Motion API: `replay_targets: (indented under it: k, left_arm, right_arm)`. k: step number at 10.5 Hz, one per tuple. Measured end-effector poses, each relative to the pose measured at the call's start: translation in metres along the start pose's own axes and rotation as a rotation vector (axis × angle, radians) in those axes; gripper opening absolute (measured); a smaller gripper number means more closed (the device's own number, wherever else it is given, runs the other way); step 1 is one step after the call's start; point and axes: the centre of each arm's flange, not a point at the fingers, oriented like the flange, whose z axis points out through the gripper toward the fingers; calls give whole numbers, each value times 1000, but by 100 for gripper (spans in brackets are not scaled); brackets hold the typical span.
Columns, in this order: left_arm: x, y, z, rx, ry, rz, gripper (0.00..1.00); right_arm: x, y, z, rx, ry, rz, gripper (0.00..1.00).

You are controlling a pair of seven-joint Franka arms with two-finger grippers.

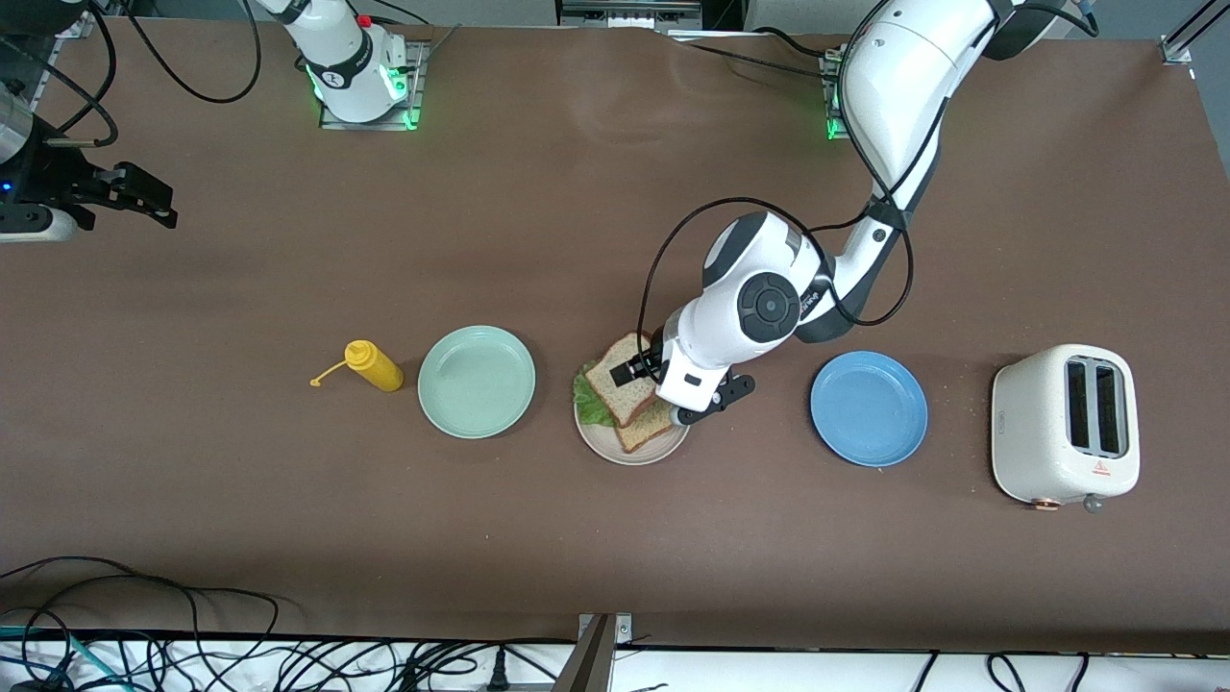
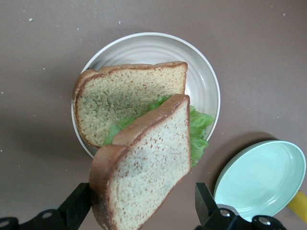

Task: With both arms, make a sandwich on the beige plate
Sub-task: 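Open the left gripper to release the bread and lift it away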

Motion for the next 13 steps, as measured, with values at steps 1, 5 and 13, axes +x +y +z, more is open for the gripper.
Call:
replay_targets:
  k: [1, 5, 13]
  left_arm:
    - [-2, -1, 3, 16, -10, 7, 100]
    - [-4, -7, 6, 63, -43, 26, 100]
    - [31, -38, -72, 116, -85, 79, 100]
  right_arm:
    - [1, 0, -2, -1, 7, 0, 100]
    - [5, 1, -6, -2, 16, 1, 100]
    - [5, 1, -5, -2, 14, 2, 100]
